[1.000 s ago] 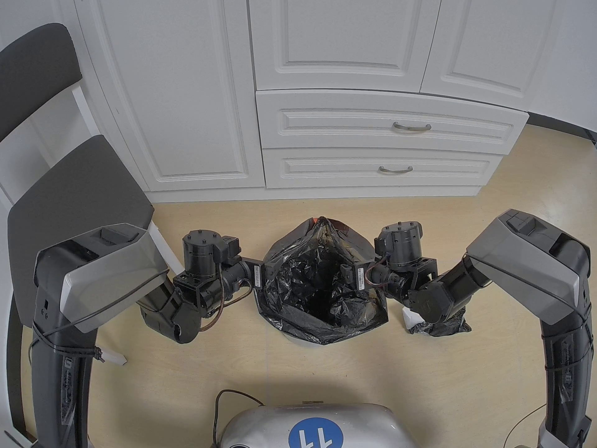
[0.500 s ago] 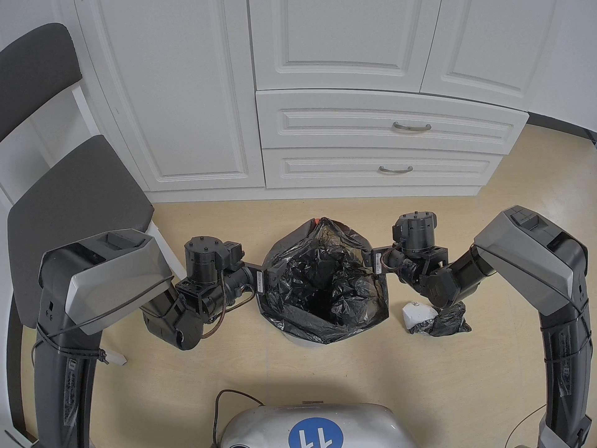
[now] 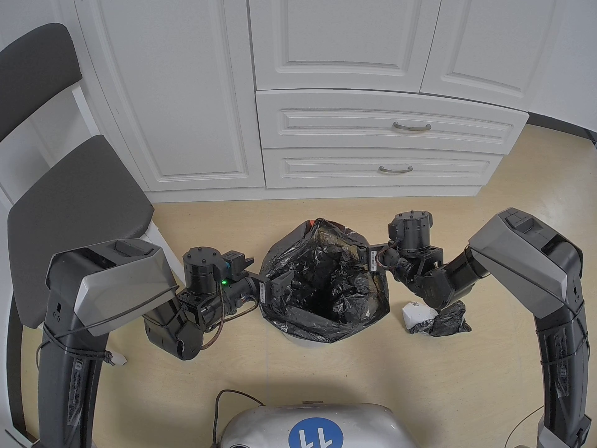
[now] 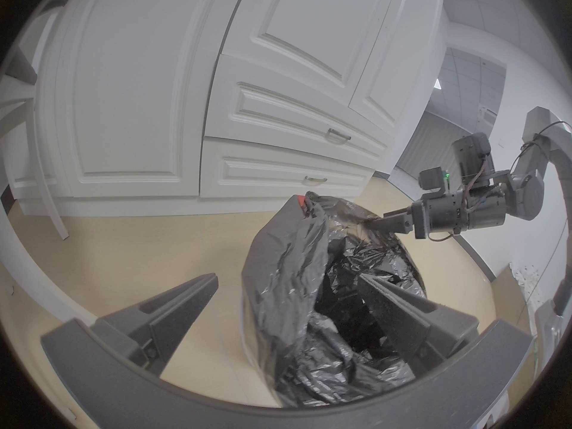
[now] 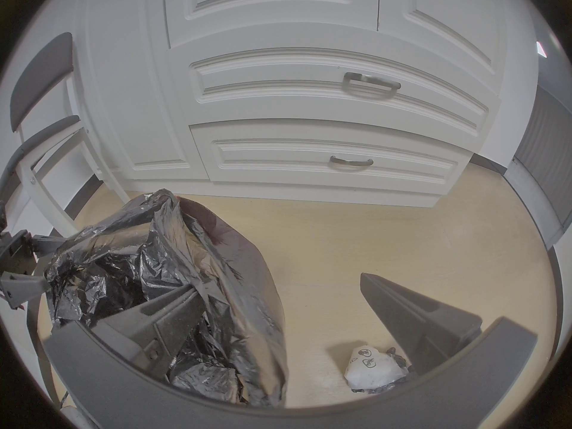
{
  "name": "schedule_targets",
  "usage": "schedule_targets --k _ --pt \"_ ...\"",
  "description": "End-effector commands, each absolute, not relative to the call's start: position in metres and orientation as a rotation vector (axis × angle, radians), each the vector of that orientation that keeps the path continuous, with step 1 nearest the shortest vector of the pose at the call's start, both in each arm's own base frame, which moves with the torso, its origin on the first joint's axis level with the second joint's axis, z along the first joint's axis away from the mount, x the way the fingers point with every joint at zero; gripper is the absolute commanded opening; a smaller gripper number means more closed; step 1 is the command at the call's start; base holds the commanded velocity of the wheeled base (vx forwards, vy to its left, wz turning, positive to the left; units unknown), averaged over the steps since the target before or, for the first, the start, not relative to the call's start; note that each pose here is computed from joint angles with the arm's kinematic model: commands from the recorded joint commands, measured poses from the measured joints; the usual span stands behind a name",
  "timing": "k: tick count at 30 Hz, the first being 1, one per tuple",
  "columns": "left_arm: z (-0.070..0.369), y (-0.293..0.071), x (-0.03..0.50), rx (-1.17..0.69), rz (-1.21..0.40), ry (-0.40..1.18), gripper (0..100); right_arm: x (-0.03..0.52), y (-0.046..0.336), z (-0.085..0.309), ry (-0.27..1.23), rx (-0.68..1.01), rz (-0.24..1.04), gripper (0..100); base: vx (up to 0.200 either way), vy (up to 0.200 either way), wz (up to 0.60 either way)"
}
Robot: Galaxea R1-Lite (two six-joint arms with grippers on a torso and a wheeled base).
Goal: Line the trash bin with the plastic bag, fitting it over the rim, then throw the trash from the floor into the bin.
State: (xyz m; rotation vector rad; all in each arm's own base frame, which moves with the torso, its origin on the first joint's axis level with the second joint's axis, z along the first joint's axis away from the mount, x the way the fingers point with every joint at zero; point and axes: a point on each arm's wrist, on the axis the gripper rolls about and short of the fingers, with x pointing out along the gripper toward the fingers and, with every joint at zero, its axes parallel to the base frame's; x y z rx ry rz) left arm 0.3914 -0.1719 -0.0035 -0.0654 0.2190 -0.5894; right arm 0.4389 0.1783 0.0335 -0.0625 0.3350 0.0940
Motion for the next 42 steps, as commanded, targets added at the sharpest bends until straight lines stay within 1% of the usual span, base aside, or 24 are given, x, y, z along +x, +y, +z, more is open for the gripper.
schedule_targets --k 1,9,14,17,20,23,34,42 --pt "-0.014 -0.167 0.397 -0.065 -0.572 0.241 100 0.440 0.179 0.030 0.336 -0.061 0.095 100 0.000 0.000 0.00" --pt "-0.017 -0.157 0.418 -0.079 -0.515 0.216 100 0.445 0.177 0.033 0.310 -0.052 0.082 100 0.000 0.000 0.00" --pt "-0.027 -0.158 0.425 -0.077 -0.486 0.214 100 0.454 0.175 0.027 0.299 -0.043 0.071 100 0.000 0.000 0.00" --pt "-0.027 -0.158 0.429 -0.080 -0.480 0.203 100 0.458 0.175 0.026 0.292 -0.026 0.066 100 0.000 0.000 0.00" --pt "-0.027 -0.152 0.436 -0.082 -0.441 0.192 100 0.461 0.176 0.025 0.284 -0.014 0.066 100 0.000 0.000 0.00" --pt "-0.025 -0.150 0.442 -0.116 -0.419 0.182 100 0.466 0.179 0.021 0.273 0.014 0.064 100 0.000 0.000 0.00" --pt "-0.023 -0.146 0.446 -0.141 -0.408 0.173 100 0.482 0.180 0.006 0.254 0.059 0.052 100 0.000 0.000 0.00" --pt "-0.037 -0.138 0.457 -0.143 -0.379 0.186 100 0.491 0.176 -0.005 0.250 0.062 0.038 100 0.000 0.000 0.00"
